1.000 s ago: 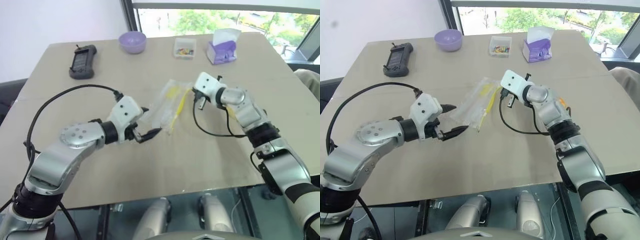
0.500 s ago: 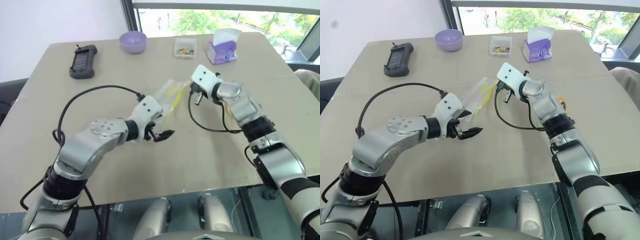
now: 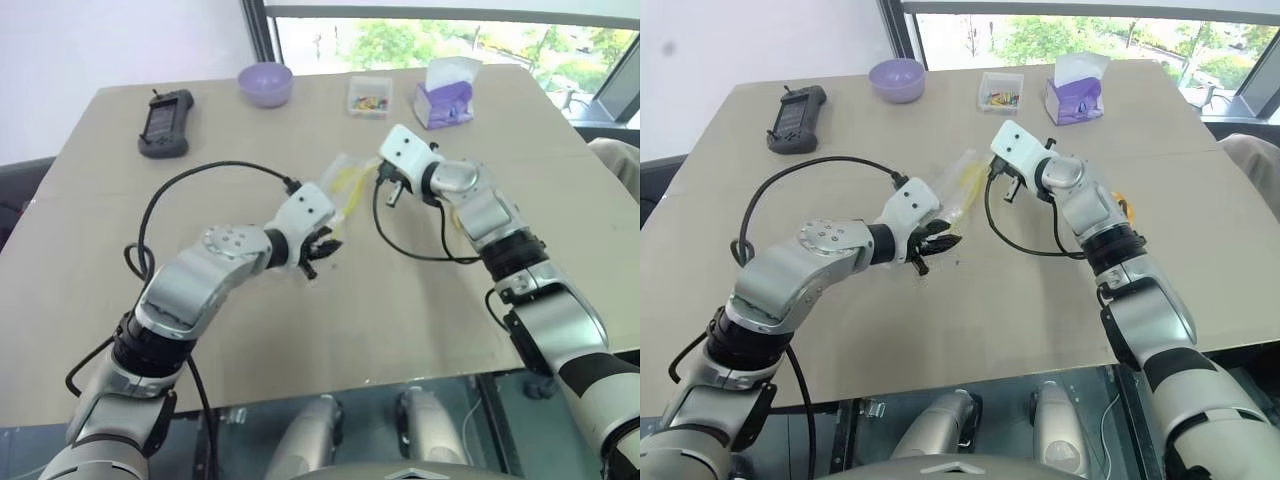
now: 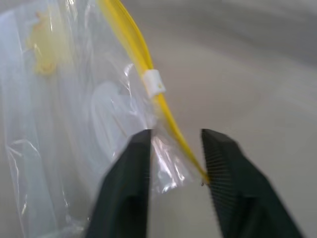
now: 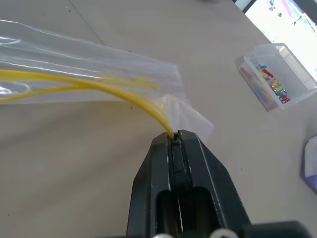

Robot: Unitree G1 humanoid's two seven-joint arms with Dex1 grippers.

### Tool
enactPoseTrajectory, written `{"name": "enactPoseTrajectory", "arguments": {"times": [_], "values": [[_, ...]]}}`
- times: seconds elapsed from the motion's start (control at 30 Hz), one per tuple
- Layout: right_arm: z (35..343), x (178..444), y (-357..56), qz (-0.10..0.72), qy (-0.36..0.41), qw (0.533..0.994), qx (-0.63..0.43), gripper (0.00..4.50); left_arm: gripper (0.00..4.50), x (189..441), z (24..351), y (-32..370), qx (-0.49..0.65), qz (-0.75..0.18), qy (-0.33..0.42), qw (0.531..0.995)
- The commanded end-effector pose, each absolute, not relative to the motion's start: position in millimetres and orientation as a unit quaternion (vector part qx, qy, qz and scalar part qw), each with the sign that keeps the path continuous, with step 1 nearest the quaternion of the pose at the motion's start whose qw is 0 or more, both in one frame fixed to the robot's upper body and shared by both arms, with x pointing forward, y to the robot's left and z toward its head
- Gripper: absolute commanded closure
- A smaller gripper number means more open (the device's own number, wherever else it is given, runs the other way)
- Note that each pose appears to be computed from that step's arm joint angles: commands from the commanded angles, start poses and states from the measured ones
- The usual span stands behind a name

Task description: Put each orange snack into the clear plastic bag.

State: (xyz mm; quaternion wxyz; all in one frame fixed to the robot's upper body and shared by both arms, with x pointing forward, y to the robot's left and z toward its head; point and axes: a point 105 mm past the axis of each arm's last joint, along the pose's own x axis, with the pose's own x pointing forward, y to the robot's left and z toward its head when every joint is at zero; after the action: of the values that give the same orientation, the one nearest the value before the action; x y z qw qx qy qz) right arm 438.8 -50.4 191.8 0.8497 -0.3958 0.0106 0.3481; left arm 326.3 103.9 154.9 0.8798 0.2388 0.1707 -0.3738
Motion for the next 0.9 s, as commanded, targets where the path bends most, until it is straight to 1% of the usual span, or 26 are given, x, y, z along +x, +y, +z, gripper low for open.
{"name": "enactPoseTrajectory", "arguments": {"times": [0.03,0.13,0.23,0.3,0.37,0.47,0.53,0.67,0.73,0.8,0.9], "values": [[218,438,-51,0.334,-0.025,0.857,-0.392,4.5,4.43,337,167,112,0.268,-0.355,0.144,0.884],[218,438,-57,0.324,-0.023,0.861,-0.392,4.5,4.43,349,173,125,0.296,-0.338,0.124,0.884],[219,438,-62,0.318,-0.022,0.863,-0.392,4.5,4.43,360,183,134,0.309,-0.332,0.089,0.887],[221,437,-66,0.31,-0.024,0.865,-0.393,4.5,4.43,366,192,138,0.335,-0.337,0.044,0.879],[223,436,-71,0.302,-0.027,0.867,-0.396,4.5,4.43,367,198,140,0.339,-0.351,0.021,0.873],[224,429,-81,0.289,-0.035,0.869,-0.4,4.5,4.43,362,205,142,0.338,-0.389,-0.014,0.857],[222,421,-84,0.296,-0.046,0.862,-0.41,4.5,4.43,358,205,146,0.331,-0.404,-0.013,0.852],[203,400,-84,0.341,-0.035,0.854,-0.392,4.5,4.43,358,206,152,0.322,-0.407,-0.018,0.855],[196,394,-89,0.345,-0.031,0.853,-0.391,3.91,4.5,358,206,154,0.325,-0.403,-0.02,0.855],[187,386,-91,0.359,-0.024,0.846,-0.394,3.19,4.5,358,204,154,0.324,-0.405,-0.019,0.855],[188,381,-91,0.356,-0.037,0.85,-0.387,1.41,4.5,356,199,154,0.323,-0.407,-0.015,0.854]]}}
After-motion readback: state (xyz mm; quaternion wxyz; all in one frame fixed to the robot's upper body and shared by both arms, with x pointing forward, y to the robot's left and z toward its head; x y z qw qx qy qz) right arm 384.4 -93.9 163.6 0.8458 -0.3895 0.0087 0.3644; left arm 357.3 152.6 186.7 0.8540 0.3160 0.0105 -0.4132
